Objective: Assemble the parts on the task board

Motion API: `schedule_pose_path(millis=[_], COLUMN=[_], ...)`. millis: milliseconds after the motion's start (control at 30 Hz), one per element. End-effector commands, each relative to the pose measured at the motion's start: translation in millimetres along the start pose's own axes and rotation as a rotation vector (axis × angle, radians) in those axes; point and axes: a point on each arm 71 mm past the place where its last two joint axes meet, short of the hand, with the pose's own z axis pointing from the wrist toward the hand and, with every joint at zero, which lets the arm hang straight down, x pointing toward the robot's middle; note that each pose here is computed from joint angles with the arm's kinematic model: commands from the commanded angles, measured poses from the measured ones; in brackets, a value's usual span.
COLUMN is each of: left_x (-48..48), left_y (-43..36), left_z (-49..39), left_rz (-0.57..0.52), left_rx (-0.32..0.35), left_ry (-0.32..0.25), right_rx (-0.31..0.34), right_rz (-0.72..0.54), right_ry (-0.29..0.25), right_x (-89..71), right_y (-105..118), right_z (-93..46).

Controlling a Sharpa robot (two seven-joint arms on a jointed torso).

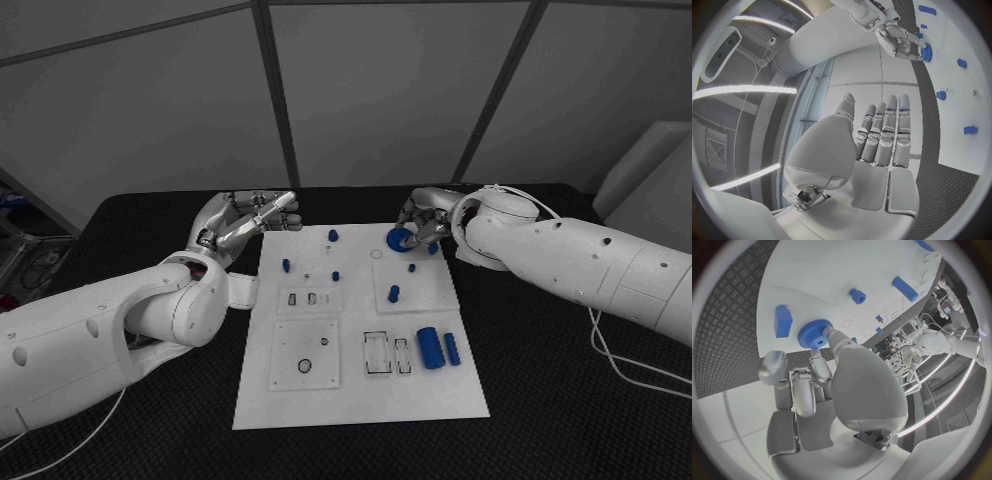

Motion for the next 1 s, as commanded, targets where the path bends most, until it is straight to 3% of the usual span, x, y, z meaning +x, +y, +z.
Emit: schedule_pose_path(millis=[33, 267, 467, 733, 1000], left_x=[1.2, 1.0, 0.8, 1.5, 2.3], left_y=[-1.7, -1.6, -1.3, -1.1, -1.0], left_z=[0.4, 0.5, 0.7, 0.9, 1.3], left_rz=[0.000, 0.000, 0.001, 0.001, 0.001], left_rx=[0.010, 0.010, 0.009, 0.007, 0.007], left_ry=[0.011, 0.011, 0.009, 0.008, 0.008], right_rx=[-0.014, -0.054, -0.105, -0.191, -0.243], right_rz=[-0.019, -0.033, -0.066, -0.104, -0.113], right_ry=[-0.038, -0.146, -0.219, -0.251, -0.244], right_x=[-1.0, -7.8, -11.0, -6.9, 1.5], right_y=[2, 14, 37, 80, 111], right_z=[-0.8, -3.9, -8.3, -6.4, 3.0])
